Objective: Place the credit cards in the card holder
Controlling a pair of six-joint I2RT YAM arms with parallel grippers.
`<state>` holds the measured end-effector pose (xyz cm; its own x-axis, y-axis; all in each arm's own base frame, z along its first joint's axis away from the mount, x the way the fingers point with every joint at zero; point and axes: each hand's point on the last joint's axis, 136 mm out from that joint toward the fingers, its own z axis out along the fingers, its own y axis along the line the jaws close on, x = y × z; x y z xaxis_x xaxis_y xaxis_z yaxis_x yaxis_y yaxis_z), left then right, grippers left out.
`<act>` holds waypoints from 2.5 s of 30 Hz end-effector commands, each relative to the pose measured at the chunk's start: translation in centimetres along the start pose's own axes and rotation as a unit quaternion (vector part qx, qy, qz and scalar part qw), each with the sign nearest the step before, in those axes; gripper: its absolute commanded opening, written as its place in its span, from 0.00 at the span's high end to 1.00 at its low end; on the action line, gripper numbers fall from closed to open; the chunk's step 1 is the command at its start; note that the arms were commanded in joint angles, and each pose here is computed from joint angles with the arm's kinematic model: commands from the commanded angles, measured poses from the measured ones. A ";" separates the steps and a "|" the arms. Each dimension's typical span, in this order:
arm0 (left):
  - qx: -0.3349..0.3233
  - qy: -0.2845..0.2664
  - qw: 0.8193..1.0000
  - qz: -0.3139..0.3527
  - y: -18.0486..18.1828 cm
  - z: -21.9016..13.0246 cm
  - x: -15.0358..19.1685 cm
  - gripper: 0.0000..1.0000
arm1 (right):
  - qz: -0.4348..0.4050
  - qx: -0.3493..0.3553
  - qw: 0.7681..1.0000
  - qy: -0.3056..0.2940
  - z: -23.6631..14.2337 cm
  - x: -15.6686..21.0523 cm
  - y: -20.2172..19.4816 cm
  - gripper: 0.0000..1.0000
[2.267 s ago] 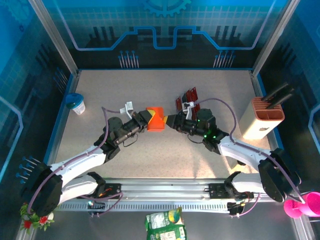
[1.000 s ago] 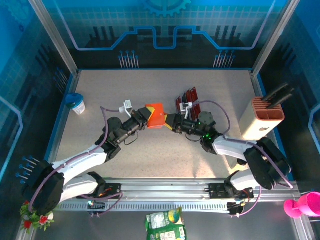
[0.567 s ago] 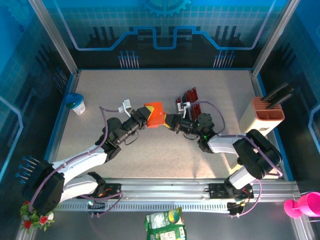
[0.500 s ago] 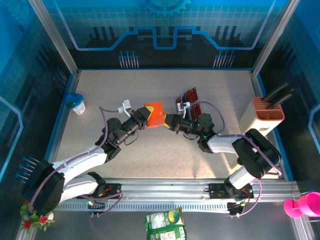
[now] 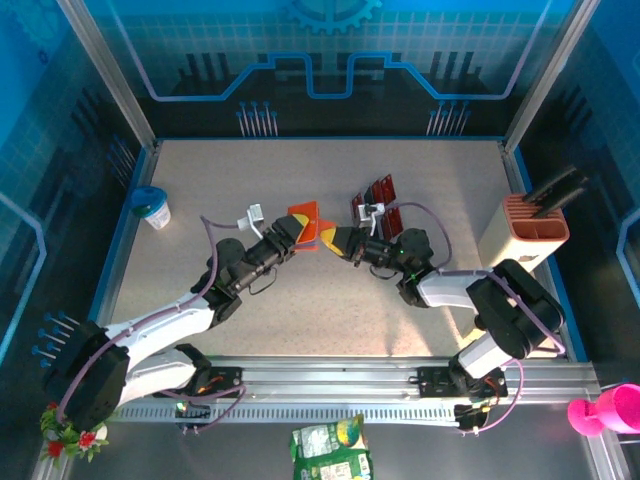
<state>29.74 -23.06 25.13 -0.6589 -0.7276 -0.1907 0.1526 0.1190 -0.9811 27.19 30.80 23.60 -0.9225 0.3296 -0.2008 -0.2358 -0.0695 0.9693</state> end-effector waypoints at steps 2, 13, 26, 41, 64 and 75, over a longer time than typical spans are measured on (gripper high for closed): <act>-0.007 0.006 1.000 0.020 0.3 -0.5 0.4 0.42 | -0.031 -0.009 0.999 -0.008 -0.8 -0.1 0.7 1.00; -0.041 -0.005 0.996 0.073 1.0 -1.8 0.0 0.22 | -0.025 0.005 1.000 -0.008 -1.2 0.2 -0.7 1.00; -0.108 -0.001 0.976 0.189 0.9 -3.3 -0.9 0.14 | -0.010 0.007 1.000 -0.007 -1.5 0.6 -2.1 1.00; -0.181 0.035 0.947 0.263 2.2 -3.0 -1.1 0.13 | -0.001 0.022 1.000 -0.005 -2.0 1.2 -3.5 1.00; -0.396 0.145 0.853 0.308 13.3 -5.4 -0.1 0.12 | 0.011 0.072 0.997 0.001 -3.2 2.6 -7.7 1.00; -0.433 0.177 0.828 0.309 16.6 -6.1 1.0 0.12 | 0.018 0.106 0.994 0.005 -3.9 3.6 -10.4 1.00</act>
<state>27.83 -18.02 9.98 -0.8338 -0.1722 -0.5245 0.0408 0.9283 -0.3696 25.05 29.20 12.19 -0.9435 0.3100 -0.1173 -0.0852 0.1152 0.9897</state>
